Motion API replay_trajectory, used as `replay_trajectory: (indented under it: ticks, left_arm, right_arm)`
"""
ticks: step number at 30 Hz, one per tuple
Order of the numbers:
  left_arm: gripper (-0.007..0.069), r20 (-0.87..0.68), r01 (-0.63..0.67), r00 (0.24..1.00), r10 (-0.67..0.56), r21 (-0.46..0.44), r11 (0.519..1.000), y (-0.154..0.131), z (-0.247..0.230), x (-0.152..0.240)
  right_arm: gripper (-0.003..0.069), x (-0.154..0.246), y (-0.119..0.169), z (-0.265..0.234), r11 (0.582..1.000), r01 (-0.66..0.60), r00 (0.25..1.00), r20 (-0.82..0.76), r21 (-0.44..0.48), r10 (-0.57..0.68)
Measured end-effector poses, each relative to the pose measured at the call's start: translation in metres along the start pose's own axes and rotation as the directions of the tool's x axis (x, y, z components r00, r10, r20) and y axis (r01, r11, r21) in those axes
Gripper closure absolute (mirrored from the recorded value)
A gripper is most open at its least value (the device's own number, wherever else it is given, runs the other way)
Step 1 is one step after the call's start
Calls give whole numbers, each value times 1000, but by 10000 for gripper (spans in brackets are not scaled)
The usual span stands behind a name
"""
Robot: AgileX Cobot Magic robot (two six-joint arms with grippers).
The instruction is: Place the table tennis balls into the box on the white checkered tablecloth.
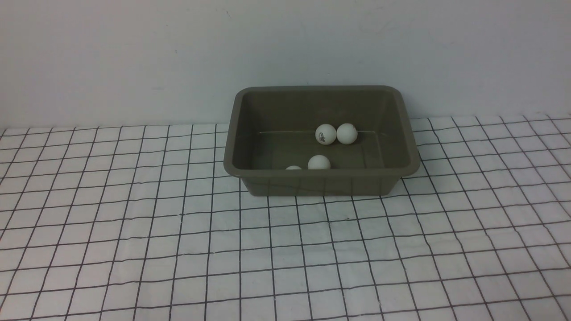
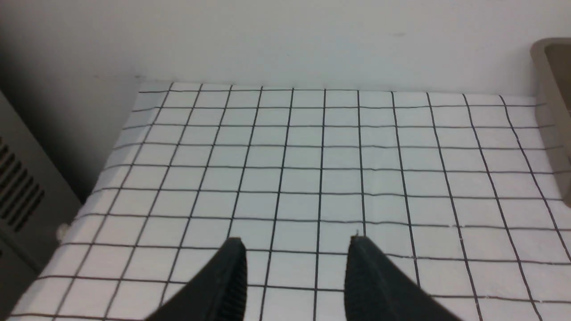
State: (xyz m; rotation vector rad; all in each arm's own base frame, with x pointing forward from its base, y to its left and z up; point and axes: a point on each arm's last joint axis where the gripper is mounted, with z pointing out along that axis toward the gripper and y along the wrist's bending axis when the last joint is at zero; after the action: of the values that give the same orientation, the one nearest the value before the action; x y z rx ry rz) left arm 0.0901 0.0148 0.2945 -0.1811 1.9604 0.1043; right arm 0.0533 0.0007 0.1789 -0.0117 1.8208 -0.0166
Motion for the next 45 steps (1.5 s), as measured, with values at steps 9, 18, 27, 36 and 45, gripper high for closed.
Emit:
replay_trajectory:
  ticks: [9,18,27,36,45]
  left_arm:
    - [347,140,7,990,-16,60,998,-1,12,92]
    - [347,172,12,985,-25,76,997,-1,15,118]
    - [347,225,32,973,-50,82,996,0,10,117]
    - [347,179,71,980,-84,78,994,1,11,121]
    - [347,157,38,987,-47,59,998,2,11,123]
  right_arm:
    - [185,0,0,0,1000,0,1000,0,0,0]
    - [185,0,0,0,1000,0,1000,0,0,0]
    - [185,0,0,0,1000,0,1000,1,0,0]
    - [185,0,0,0,1000,0,1000,1,0,0]
    - [185,0,0,0,1000,0,1000,2,0,0]
